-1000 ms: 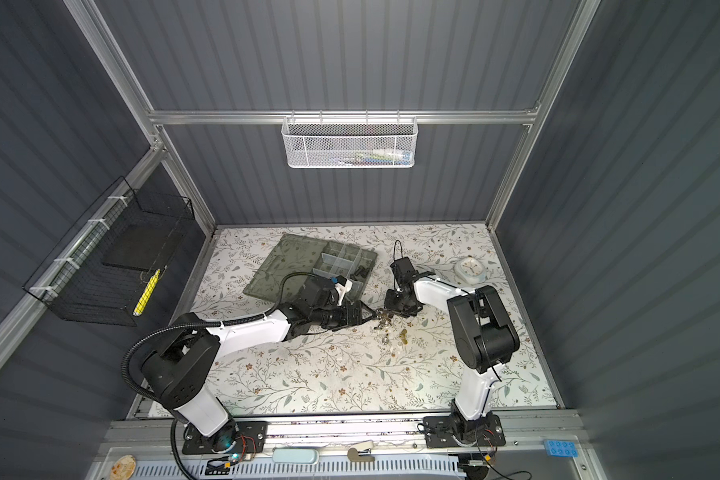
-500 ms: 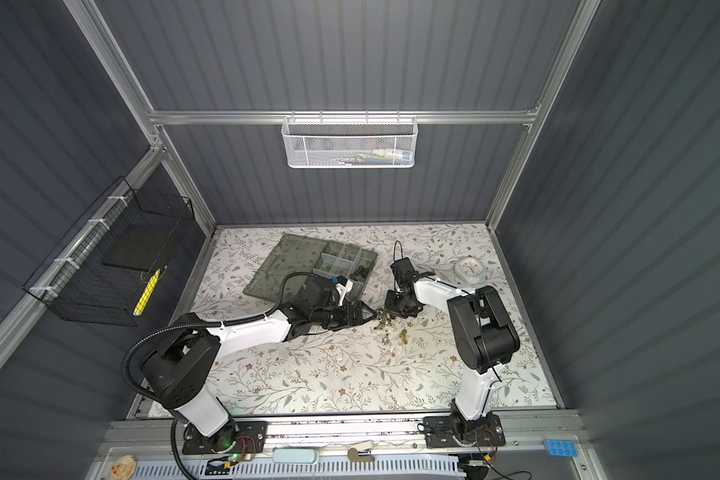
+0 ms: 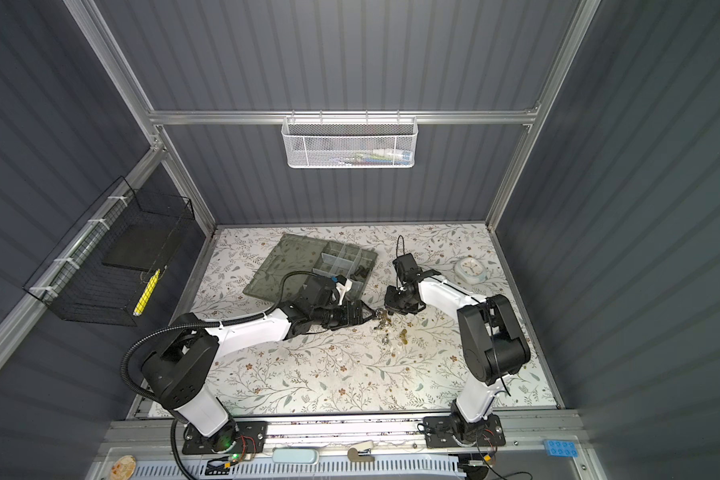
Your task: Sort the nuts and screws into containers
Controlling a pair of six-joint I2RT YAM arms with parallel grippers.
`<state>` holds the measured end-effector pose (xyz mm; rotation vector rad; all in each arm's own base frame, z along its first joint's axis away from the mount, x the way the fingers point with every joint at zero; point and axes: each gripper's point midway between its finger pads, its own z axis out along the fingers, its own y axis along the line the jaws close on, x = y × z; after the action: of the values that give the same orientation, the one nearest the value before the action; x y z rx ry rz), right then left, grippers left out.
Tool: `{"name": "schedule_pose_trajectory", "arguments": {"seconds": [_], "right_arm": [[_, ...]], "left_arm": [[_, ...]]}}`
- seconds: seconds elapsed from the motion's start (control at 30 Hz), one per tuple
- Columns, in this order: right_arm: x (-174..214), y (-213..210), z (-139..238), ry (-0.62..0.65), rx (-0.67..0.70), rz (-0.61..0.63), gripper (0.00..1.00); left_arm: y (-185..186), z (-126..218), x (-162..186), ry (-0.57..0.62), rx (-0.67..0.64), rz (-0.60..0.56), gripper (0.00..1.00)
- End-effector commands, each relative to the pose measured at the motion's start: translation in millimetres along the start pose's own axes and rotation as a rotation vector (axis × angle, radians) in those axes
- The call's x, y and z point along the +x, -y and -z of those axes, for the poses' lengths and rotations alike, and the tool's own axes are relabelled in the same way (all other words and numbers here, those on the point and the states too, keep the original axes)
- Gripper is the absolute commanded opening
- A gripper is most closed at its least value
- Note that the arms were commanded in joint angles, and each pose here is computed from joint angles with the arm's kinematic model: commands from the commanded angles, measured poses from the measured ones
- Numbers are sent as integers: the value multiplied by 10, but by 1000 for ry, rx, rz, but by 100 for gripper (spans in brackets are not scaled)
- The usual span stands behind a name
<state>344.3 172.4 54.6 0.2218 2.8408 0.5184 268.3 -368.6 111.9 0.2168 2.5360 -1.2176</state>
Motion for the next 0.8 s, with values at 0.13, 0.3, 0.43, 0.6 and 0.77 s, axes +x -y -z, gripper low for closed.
{"name": "schedule_pose_trajectory", "arguments": {"seconds": [0.13,0.3,0.43,0.6,0.77], "right_arm": [[-139,-353,252,24,-142,-6,14],[-208,-590,326,20,-250,-20,14],[-283,-742,367,19,-303,-26,14],[-351,-962,385,-2,-367,-30,14],[-437,-1259,360,0,-437,-19,15]], "left_arm": [[145,242,-164,54,6,-44,100],[71,394,-235,79,-4,-31,100],[-28,517,-269,95,-1,-3,100],[-175,685,-324,118,-3,34,100],[-246,809,-368,138,-7,48,100]]}}
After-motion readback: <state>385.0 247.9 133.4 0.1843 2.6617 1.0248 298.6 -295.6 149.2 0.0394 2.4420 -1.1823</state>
